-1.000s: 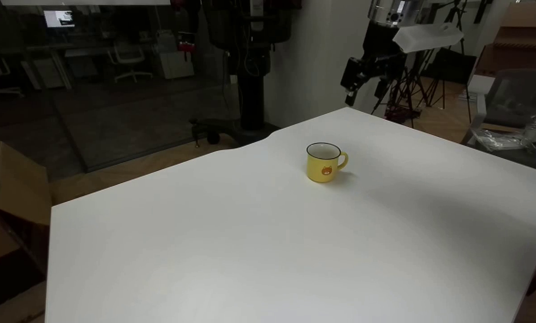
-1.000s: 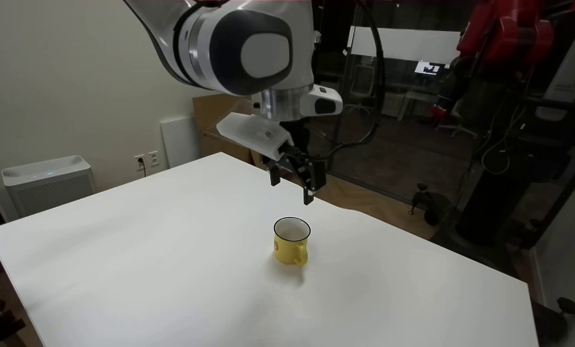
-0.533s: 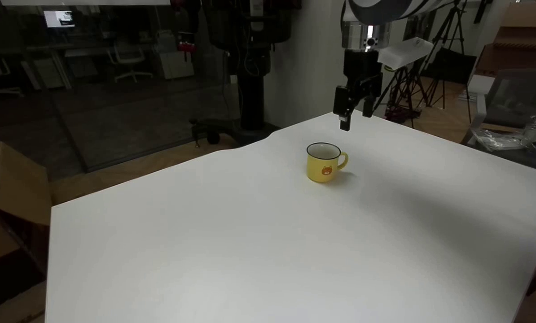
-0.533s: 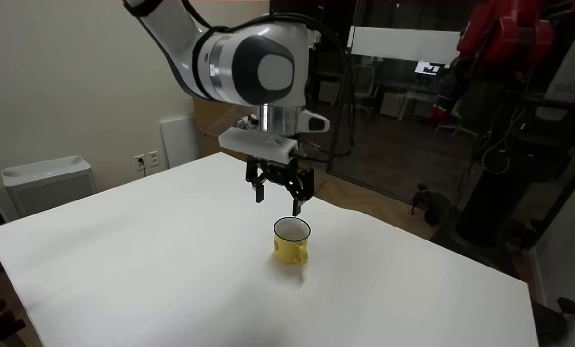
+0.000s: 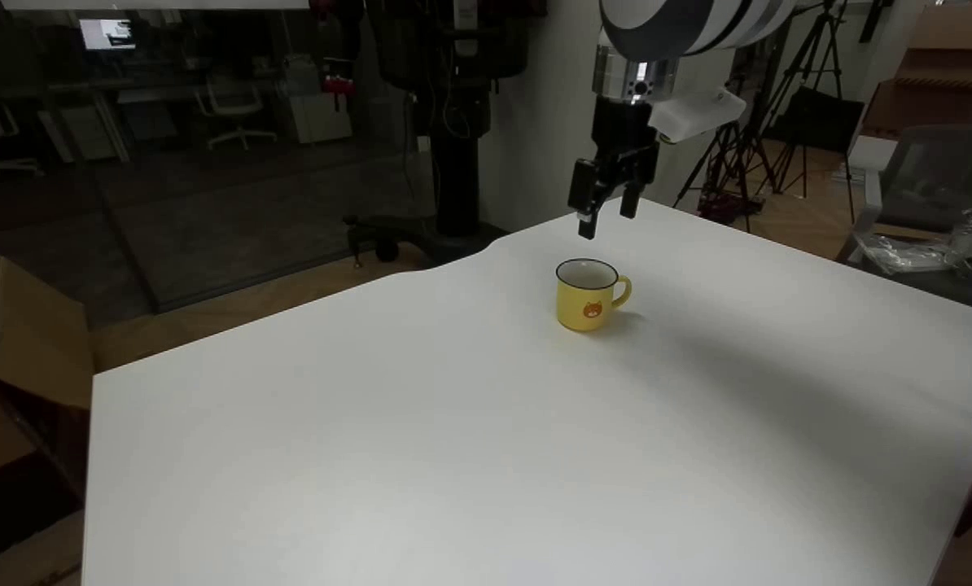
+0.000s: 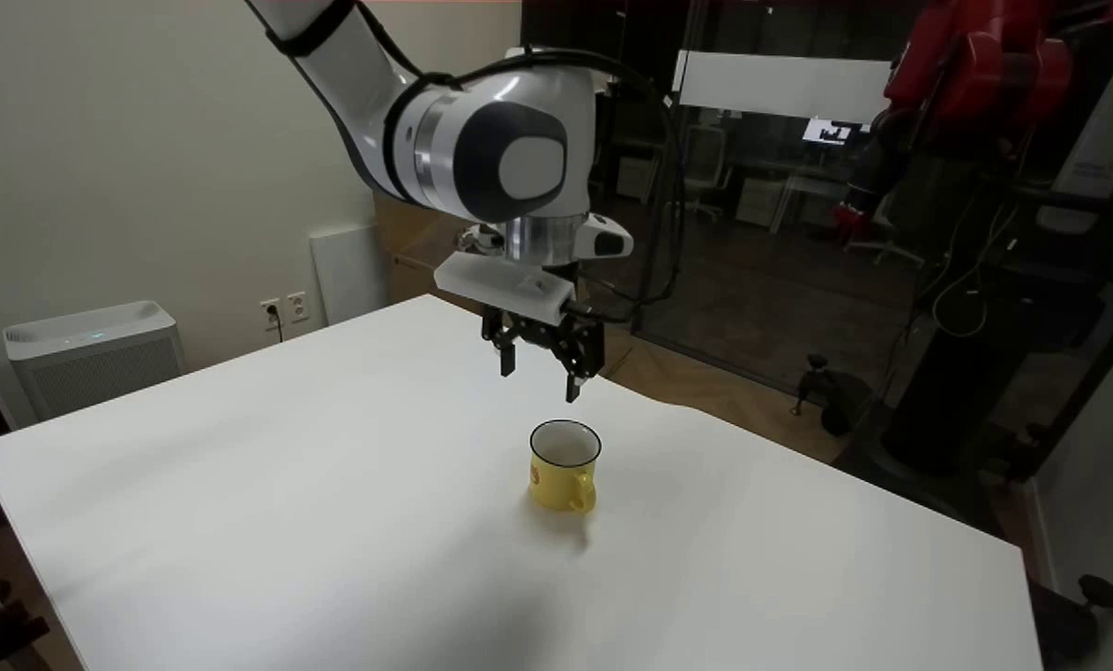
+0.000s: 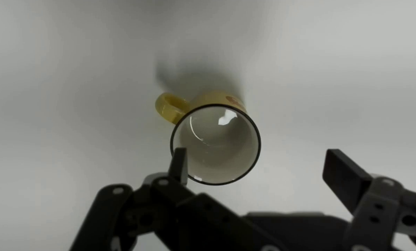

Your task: Place the mug at the center of the table

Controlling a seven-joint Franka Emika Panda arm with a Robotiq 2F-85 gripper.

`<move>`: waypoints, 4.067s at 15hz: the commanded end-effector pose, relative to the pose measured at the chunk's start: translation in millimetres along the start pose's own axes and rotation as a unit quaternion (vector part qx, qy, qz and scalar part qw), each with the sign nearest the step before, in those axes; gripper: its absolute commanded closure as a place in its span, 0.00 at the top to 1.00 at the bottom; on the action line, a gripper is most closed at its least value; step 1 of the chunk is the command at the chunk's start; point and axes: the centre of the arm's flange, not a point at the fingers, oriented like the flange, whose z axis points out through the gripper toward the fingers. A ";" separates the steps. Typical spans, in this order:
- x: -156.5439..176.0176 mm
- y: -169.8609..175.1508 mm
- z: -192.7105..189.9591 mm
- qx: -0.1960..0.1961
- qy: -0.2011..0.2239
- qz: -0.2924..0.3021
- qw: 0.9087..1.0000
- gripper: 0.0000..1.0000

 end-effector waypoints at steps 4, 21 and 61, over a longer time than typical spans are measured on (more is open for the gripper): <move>50.5 3.1 40.2 0.061 -0.050 -0.003 0.997 1.00; 61.4 0.4 107.9 0.027 -0.106 -0.016 0.994 1.00; 41.4 -78.1 130.6 0.004 -0.110 0.192 0.975 0.02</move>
